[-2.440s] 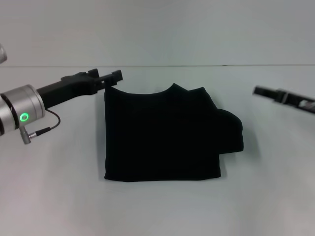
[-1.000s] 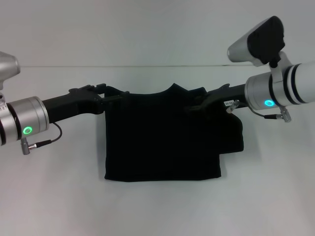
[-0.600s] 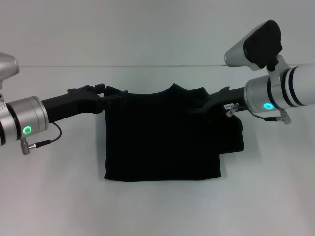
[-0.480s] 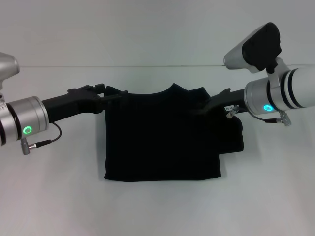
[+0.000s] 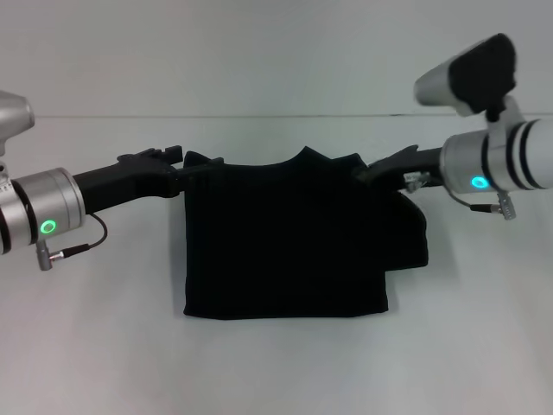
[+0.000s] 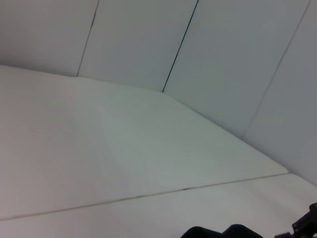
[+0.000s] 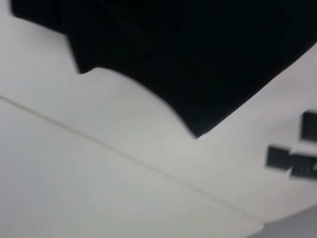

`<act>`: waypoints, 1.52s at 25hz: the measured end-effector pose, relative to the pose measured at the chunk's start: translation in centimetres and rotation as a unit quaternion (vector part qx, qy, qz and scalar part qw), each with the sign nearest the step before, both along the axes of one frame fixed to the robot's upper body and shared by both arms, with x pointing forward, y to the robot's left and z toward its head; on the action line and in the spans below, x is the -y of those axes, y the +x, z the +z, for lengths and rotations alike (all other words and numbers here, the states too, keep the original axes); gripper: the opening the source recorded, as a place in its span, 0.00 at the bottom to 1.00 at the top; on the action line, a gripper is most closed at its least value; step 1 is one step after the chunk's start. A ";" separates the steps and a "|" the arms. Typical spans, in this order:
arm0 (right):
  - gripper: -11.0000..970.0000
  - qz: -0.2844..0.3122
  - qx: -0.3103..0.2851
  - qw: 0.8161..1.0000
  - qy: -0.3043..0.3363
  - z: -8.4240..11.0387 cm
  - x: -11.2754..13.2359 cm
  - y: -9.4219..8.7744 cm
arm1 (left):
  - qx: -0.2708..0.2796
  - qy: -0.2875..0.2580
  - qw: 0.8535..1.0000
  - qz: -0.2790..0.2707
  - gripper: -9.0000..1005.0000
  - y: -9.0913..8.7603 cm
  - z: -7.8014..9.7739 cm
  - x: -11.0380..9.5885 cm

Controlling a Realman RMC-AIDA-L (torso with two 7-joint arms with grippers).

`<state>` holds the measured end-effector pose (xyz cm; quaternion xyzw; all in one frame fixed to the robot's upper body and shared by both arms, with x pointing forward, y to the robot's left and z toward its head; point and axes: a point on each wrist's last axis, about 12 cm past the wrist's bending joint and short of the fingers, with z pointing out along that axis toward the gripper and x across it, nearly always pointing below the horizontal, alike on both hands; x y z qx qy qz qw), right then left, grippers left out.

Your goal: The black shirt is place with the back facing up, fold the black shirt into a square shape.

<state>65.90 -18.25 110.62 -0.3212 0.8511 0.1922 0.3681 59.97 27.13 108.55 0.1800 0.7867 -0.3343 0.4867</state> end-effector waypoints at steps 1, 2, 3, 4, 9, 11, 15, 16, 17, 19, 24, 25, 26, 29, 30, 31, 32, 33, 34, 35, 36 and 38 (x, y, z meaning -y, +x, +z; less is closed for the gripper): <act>0.05 -0.013 0.000 1.000 0.009 0.0 0.4 0.0 | 0.000 0.000 1.000 0.001 0.94 0.0 0.0 0.0; 0.04 -0.028 0.001 0.999 0.018 -0.1 0.9 0.1 | -0.001 0.000 1.000 0.003 0.94 0.0 -0.1 -0.1; 0.02 -0.043 0.002 0.999 0.028 -0.1 1.4 0.1 | -0.001 -0.001 1.000 0.005 0.94 0.0 -0.1 -0.1; 0.02 -0.057 0.004 0.998 0.037 -0.2 2.0 0.2 | -0.001 -0.001 1.000 0.005 0.94 0.0 -0.1 -0.1; 0.03 -0.088 0.008 0.994 0.063 -0.2 3.2 0.2 | -0.001 0.000 1.000 0.010 0.94 0.0 -0.1 -0.1; 0.03 -0.091 0.008 0.994 0.064 -0.3 3.4 0.1 | -0.001 0.000 1.000 0.010 0.94 0.0 -0.1 -0.1; 0.03 -0.109 0.007 0.992 0.066 -0.8 3.7 -0.1 | -0.001 -0.001 1.000 0.012 0.94 0.0 -0.1 -0.2; 0.03 -0.115 0.007 0.991 0.068 -0.9 3.9 -0.1 | -0.001 -0.002 1.000 0.014 0.94 0.1 -0.1 -0.2; 0.03 -0.121 0.006 0.990 0.072 -1.1 4.1 -0.2 | -0.001 -0.002 1.000 0.016 0.94 0.1 -0.1 -0.3; 0.03 -0.133 0.003 0.988 0.079 -1.3 4.5 -0.4 | 0.001 -0.004 1.000 0.019 0.94 0.2 -0.1 -0.3; 0.03 -0.167 -0.001 0.980 0.109 -1.7 5.8 -0.8 | 0.002 -0.005 1.000 0.019 0.94 0.3 0.0 -0.2; 0.03 -0.170 0.000 0.979 0.116 -1.7 6.0 -0.9 | 0.002 -0.005 1.000 0.019 0.94 0.3 0.0 -0.2; 0.04 -0.171 0.003 0.978 0.121 -1.8 6.2 -1.0 | 0.002 -0.004 1.000 0.021 0.94 0.3 0.0 -0.2; 0.12 -0.175 0.014 0.975 0.133 -1.7 6.8 -1.1 | 0.003 -0.004 0.999 0.033 0.94 0.5 0.1 -0.4; 0.17 -0.179 0.018 0.974 0.136 -1.6 7.1 -1.1 | 0.003 -0.005 0.999 0.039 0.94 0.6 0.1 -0.5; 0.21 -0.182 0.020 0.973 0.140 -1.5 7.4 -1.1 | 0.000 -0.006 0.999 0.047 0.94 0.8 0.1 -0.6; 0.25 -0.183 0.024 0.972 0.144 -1.3 7.6 -1.0 | -0.007 -0.008 0.998 0.062 0.94 1.0 0.0 -0.8; 0.28 -0.181 0.026 0.972 0.148 -1.1 7.8 -1.0 | -0.015 -0.012 0.997 0.075 0.94 1.2 0.0 -0.9; 0.31 -0.178 0.028 0.972 0.152 -0.8 7.9 -1.1 | -0.030 -0.019 0.995 0.092 0.94 1.5 -0.1 -1.0; 0.33 -0.172 0.031 0.972 0.158 -0.5 8.0 -1.1 | -0.047 -0.030 0.993 0.106 0.94 1.8 -0.1 -1.1; 0.36 -0.165 0.034 0.972 0.165 -0.1 8.1 -1.2 | -0.057 -0.037 0.991 0.113 0.94 1.9 -0.1 -1.1; 0.41 -0.154 0.039 0.972 0.175 0.6 8.4 -1.4 | -0.093 -0.060 0.985 0.134 0.94 2.5 -0.1 -1.0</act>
